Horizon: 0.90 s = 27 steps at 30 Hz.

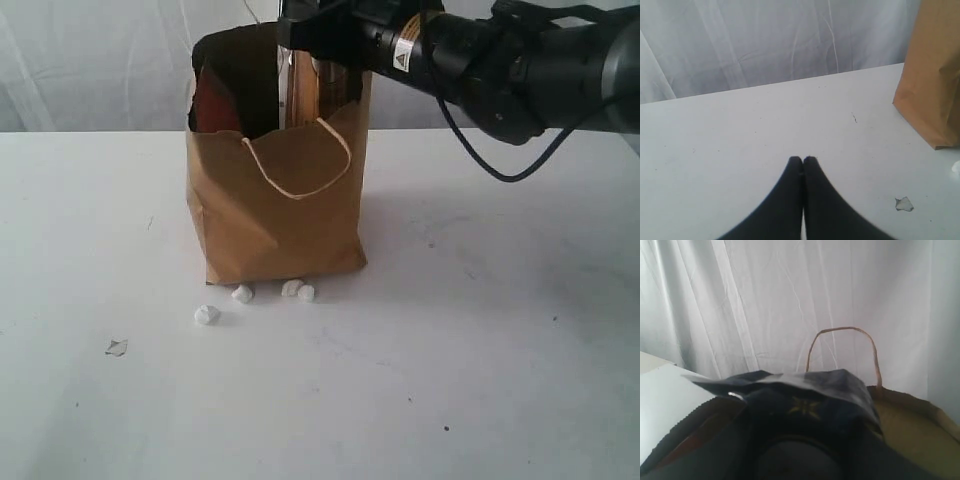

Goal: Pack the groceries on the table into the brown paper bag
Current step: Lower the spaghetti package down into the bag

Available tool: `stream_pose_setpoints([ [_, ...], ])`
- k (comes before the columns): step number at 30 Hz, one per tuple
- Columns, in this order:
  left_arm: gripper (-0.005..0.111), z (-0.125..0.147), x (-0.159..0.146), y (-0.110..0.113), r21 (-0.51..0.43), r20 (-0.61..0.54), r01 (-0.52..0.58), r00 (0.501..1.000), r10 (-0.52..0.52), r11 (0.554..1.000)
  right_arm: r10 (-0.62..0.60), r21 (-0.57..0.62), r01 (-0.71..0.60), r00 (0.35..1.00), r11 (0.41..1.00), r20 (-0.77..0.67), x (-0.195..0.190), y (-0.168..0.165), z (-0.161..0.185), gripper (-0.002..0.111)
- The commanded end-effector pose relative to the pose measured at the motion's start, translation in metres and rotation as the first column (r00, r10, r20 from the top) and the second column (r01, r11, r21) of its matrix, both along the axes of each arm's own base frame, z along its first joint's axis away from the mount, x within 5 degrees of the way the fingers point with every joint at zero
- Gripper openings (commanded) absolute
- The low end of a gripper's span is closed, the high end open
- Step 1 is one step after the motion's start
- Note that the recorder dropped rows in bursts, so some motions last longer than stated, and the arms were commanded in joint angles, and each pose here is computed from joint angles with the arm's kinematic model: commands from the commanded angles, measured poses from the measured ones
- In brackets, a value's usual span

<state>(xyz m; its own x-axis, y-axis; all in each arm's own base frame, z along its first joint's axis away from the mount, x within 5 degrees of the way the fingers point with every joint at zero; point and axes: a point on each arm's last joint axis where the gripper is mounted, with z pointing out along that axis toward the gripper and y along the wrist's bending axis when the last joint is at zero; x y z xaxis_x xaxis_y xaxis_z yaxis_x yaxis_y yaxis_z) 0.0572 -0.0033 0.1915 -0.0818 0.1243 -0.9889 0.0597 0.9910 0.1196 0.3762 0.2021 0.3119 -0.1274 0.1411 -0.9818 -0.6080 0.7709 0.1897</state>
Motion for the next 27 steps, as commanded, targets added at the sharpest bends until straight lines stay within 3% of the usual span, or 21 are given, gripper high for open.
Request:
stream_pose_setpoints([
  [1, 0.0, 0.0, 0.0, 0.0, -0.01, 0.01, -0.002, 1.0, 0.003, 1.0, -0.025, -0.05, 0.022, 0.999, 0.999, -0.041, -0.003, 0.001, -0.001, 0.0],
  [7, 0.0, 0.0, 0.0, 0.0, -0.01, 0.01, -0.002, 1.0, 0.003, 1.0, -0.026, -0.068, 0.022, 0.998, 0.997, -0.052, -0.005, 0.004, -0.003, 0.003],
  [9, 0.0, 0.0, 0.0, 0.0, -0.01, 0.01, -0.002, 1.0, 0.003, 1.0, -0.026, -0.068, 0.022, 0.998, 0.997, -0.052, -0.005, 0.004, -0.003, 0.013],
  [13, 0.0, 0.0, 0.0, 0.0, -0.01, 0.01, -0.002, 1.0, 0.003, 1.0, -0.026, -0.068, 0.022, 0.998, 0.997, -0.052, -0.005, 0.004, -0.003, 0.046],
  [15, 0.0, 0.0, 0.0, 0.0, -0.01, 0.01, -0.002, 1.0, 0.003, 1.0, -0.026, -0.065, 0.022, 0.998, 0.998, -0.054, -0.006, 0.005, -0.001, 0.055],
  [23, 0.0, 0.0, 0.0, 0.0, -0.01, 0.01, -0.002, 1.0, 0.003, 1.0, -0.061, -0.1, 0.053, 0.995, 0.994, -0.082, -0.012, 0.002, 0.005, 0.059],
  [27, 0.0, 0.0, 0.0, 0.0, -0.01, 0.01, -0.002, 1.0, 0.003, 1.0, -0.083, -0.122, 0.07, 0.991, 0.99, -0.107, -0.014, 0.001, 0.006, 0.068],
])
